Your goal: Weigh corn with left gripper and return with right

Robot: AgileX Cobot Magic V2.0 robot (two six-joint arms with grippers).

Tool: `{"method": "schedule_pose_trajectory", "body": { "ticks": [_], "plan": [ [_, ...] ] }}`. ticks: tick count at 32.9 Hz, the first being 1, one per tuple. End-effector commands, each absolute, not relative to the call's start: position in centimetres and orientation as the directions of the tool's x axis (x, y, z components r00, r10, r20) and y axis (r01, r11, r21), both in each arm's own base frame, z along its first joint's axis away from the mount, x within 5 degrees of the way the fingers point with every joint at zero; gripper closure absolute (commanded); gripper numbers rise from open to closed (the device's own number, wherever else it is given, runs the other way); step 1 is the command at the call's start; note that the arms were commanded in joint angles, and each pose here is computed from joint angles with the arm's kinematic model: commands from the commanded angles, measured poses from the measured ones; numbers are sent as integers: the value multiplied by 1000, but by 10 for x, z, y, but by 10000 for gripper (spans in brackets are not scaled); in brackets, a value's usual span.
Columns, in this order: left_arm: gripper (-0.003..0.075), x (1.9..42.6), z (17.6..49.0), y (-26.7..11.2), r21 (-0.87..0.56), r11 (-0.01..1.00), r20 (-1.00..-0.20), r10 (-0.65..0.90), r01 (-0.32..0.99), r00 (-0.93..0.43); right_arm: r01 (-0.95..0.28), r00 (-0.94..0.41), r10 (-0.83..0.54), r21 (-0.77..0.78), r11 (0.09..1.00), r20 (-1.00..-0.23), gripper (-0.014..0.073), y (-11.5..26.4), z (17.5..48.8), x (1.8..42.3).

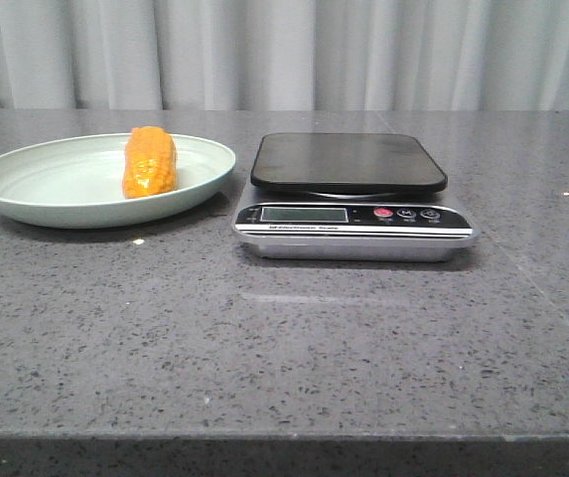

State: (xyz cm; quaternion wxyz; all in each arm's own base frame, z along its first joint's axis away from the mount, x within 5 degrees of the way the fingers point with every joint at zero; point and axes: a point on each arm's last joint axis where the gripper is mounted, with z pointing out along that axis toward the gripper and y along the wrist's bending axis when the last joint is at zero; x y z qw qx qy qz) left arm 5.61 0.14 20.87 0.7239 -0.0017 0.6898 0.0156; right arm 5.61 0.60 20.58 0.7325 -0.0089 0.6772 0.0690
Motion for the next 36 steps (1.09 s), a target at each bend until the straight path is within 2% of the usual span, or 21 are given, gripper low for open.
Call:
{"method": "schedule_pose_trajectory", "body": {
  "ticks": [1, 6, 8, 11, 15, 20, 24, 28, 36],
  "plan": [
    [588, 54, 214, 1, 17, 1000, -990, 19, -15, 136, -115, 180, 91, 71, 991, -979, 446, 5, 217, 53],
    [588, 54, 216, 1, 17, 1000, -988, 19, -14, 152, -115, 180, 91, 71, 991, -979, 446, 5, 217, 53],
    [588, 53, 220, 0, 18, 1000, -978, 20, -13, 206, -115, 180, 91, 71, 991, -979, 446, 5, 217, 53],
    [588, 50, 233, 0, 10, 1000, -947, 13, -8, 320, -115, 180, 91, 71, 991, -979, 446, 5, 217, 53],
    [588, 45, 255, 1, -43, 999, -945, -40, -1, 326, -115, 180, 91, 71, 991, -979, 446, 5, 217, 53],
    [588, 39, 291, 0, -45, 999, -972, -43, -2, 233, -115, 180, 91, 71, 991, -979, 446, 5, 217, 53],
    [588, 41, 312, 0, -55, 998, -994, -54, -3, 90, -115, 180, 91, 71, 991, -979, 446, 5, 217, 53],
    [588, 50, 319, -2, -124, 992, -992, -123, 18, -21, -115, 180, 91, 71, 991, -979, 446, 5, 217, 53],
    [587, 66, 316, -4, -182, 983, -981, -180, 24, -73, -115, 180, 91, 71, 991, -979, 446, 5, 217, 53]
  ]
}}
